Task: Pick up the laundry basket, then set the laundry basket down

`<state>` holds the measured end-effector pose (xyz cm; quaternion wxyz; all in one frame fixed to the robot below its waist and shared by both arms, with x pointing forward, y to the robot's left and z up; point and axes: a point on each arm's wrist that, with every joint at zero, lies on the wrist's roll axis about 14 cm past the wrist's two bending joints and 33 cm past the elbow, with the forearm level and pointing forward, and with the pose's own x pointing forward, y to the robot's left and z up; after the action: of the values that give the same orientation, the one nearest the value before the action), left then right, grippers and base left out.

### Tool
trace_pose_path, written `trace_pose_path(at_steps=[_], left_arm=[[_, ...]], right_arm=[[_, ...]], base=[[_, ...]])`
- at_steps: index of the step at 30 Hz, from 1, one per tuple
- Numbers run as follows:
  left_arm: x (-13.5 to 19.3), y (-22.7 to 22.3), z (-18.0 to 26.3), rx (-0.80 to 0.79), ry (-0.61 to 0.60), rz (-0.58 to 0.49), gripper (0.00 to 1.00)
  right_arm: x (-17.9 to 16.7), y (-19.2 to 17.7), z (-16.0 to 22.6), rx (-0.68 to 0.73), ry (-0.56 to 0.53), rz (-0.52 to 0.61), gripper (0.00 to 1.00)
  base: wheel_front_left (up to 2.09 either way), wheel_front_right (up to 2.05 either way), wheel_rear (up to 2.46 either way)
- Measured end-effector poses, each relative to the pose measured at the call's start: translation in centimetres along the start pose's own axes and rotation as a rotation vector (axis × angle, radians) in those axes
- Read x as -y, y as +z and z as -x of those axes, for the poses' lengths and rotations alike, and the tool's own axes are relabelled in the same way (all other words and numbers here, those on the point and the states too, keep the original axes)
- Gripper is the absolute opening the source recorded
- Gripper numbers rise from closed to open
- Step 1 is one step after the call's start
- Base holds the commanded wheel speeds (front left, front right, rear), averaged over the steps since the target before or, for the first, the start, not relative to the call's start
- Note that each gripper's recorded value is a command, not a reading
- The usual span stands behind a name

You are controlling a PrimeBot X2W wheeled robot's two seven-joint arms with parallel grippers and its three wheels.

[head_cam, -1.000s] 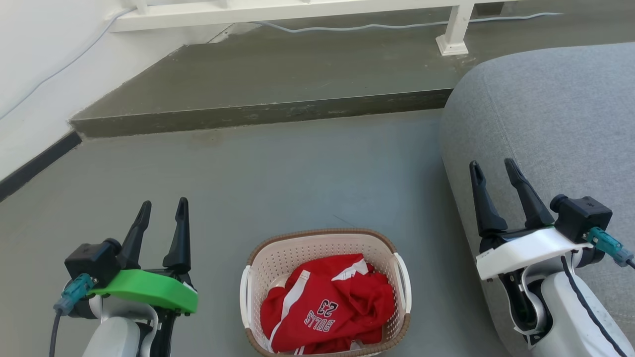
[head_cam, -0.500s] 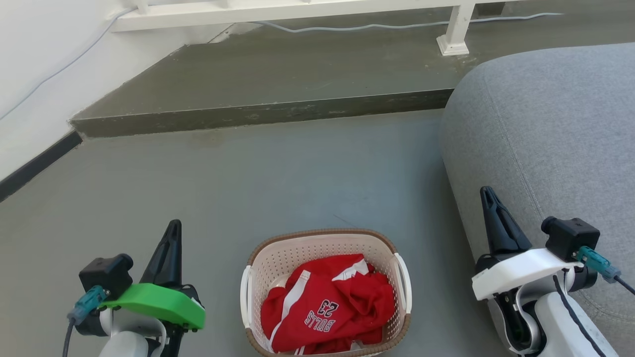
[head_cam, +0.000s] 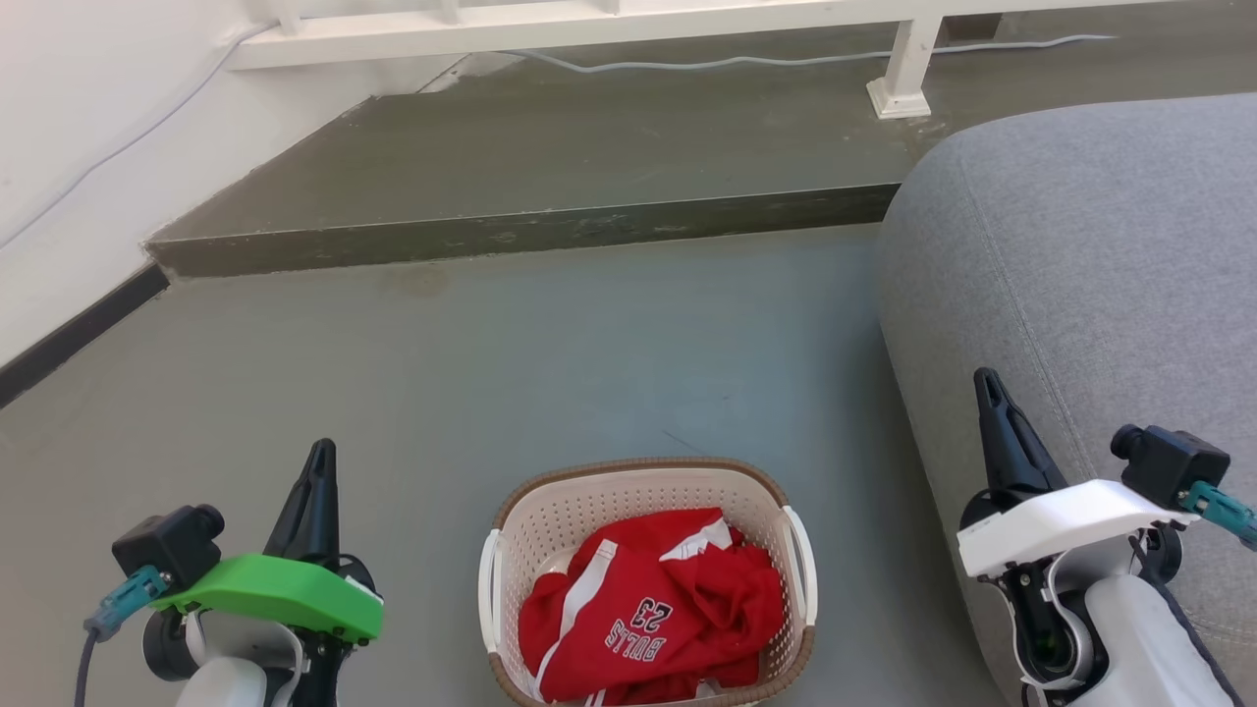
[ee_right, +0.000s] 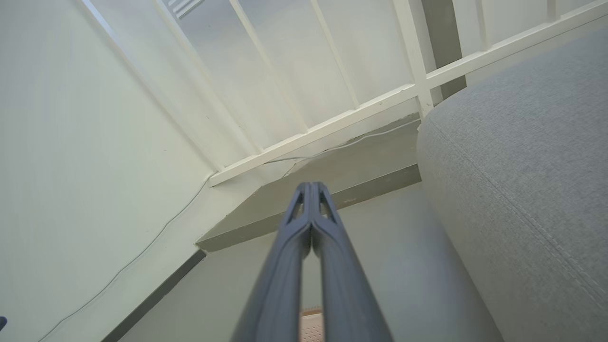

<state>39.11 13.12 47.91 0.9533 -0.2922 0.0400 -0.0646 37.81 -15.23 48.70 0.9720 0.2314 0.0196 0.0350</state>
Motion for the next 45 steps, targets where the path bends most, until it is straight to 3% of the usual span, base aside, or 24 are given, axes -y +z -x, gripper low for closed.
trace_pose_path(at_steps=[45], left_arm=[[-2.7,1.6,0.6,0.022,0.108,0.524,0.00]], right_arm=[[3.4,0.5,0.2,-0.017,-0.121,-0.582,0.00]], base=[[0.00,0.00,0.00]])
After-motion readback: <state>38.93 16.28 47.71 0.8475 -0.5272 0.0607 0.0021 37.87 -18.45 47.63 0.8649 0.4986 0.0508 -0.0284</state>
